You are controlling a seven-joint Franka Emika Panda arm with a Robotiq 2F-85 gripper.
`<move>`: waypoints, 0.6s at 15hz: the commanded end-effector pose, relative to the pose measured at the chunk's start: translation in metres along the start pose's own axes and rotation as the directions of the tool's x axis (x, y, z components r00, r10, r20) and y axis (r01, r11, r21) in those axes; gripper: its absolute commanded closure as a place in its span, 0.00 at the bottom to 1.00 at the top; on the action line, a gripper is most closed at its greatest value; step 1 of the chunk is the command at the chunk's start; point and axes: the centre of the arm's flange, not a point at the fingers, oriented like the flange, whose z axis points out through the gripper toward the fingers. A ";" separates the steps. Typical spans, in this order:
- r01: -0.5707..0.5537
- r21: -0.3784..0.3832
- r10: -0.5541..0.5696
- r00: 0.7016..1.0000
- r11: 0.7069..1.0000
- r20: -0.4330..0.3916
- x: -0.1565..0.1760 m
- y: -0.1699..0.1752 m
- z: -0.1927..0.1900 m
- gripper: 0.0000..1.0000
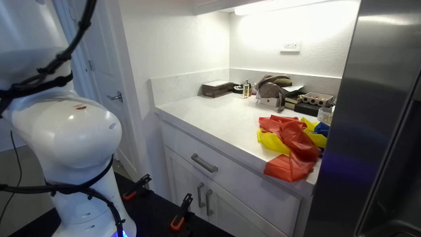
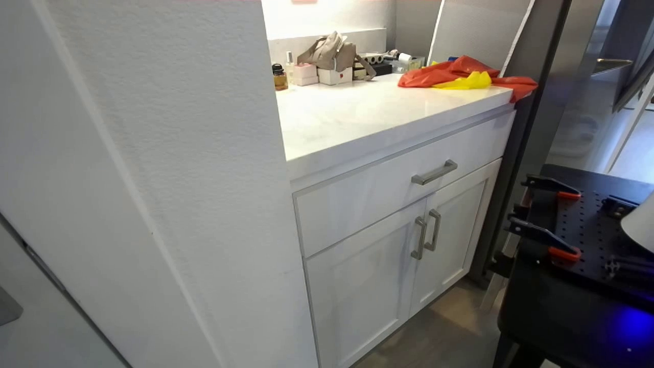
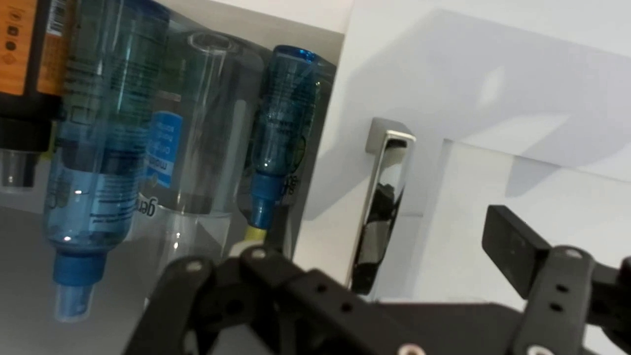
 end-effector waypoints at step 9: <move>0.007 0.026 -0.007 1.000 1.000 0.026 0.011 -0.004 -0.001 0.58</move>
